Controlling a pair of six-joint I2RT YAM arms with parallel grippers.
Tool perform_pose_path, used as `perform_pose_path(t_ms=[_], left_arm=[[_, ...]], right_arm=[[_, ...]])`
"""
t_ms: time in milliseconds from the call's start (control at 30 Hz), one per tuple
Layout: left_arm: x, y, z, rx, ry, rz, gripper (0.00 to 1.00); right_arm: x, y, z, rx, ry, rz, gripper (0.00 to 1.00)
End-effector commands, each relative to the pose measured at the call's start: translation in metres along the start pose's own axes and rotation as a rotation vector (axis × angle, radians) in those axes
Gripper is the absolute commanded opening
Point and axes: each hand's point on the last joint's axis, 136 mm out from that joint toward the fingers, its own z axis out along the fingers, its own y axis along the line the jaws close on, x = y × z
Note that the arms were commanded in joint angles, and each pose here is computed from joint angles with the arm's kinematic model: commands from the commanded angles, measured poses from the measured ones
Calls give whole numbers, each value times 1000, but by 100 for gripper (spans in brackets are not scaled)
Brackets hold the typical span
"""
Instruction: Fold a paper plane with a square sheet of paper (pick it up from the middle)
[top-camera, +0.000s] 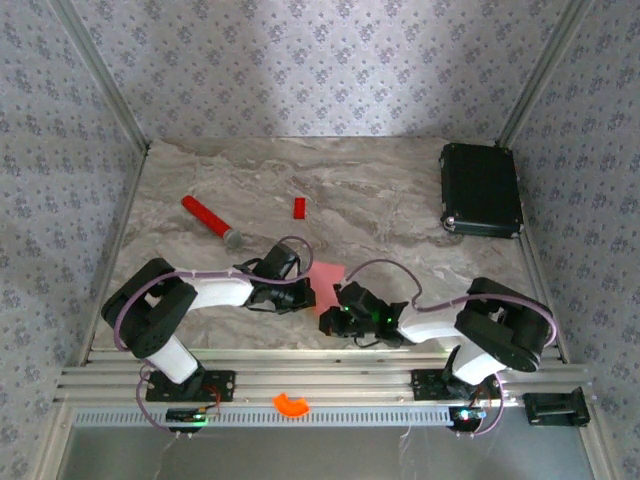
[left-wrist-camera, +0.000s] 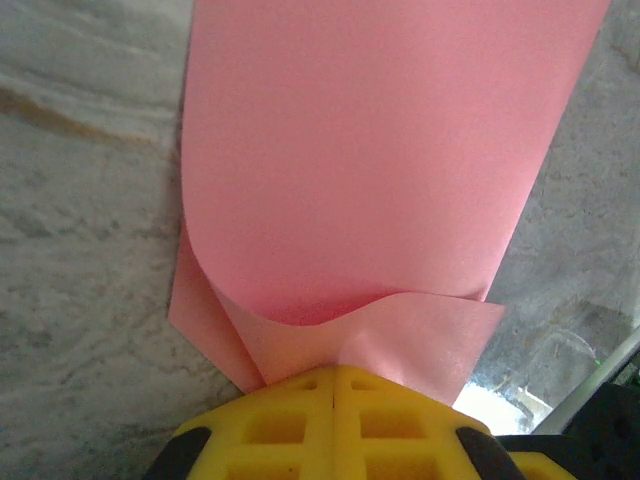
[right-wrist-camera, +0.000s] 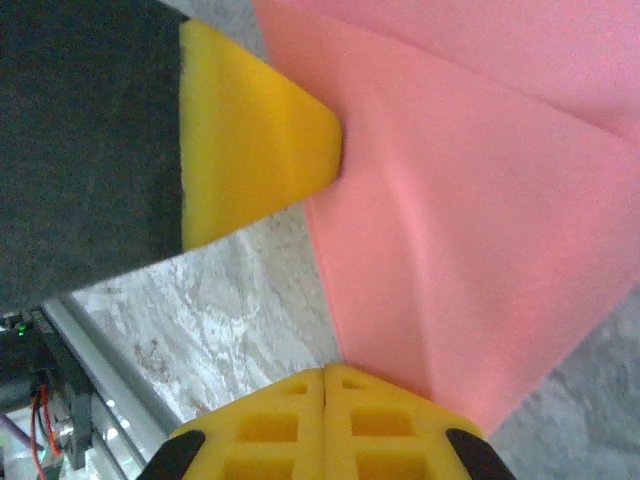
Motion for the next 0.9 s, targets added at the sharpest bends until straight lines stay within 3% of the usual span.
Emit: perform_pose_path(t_ms=[0, 300, 500, 600, 867], left_arm=[[7, 46, 0, -172, -2, -40, 0], [8, 44, 1, -157, -1, -47, 0], [6, 40, 1, -149, -4, -49, 0], [4, 37, 0, -149, -5, -44, 0], [3, 37, -2, -153, -12, -41, 0]], right_arm=[[38, -39, -9, 95, 108, 68, 4], [-9, 13, -42, 9, -21, -12, 5], [-44, 29, -29, -19, -34, 3, 5], [-38, 32, -13, -18, 26, -9, 5], [23, -20, 0, 84, 147, 48, 5]])
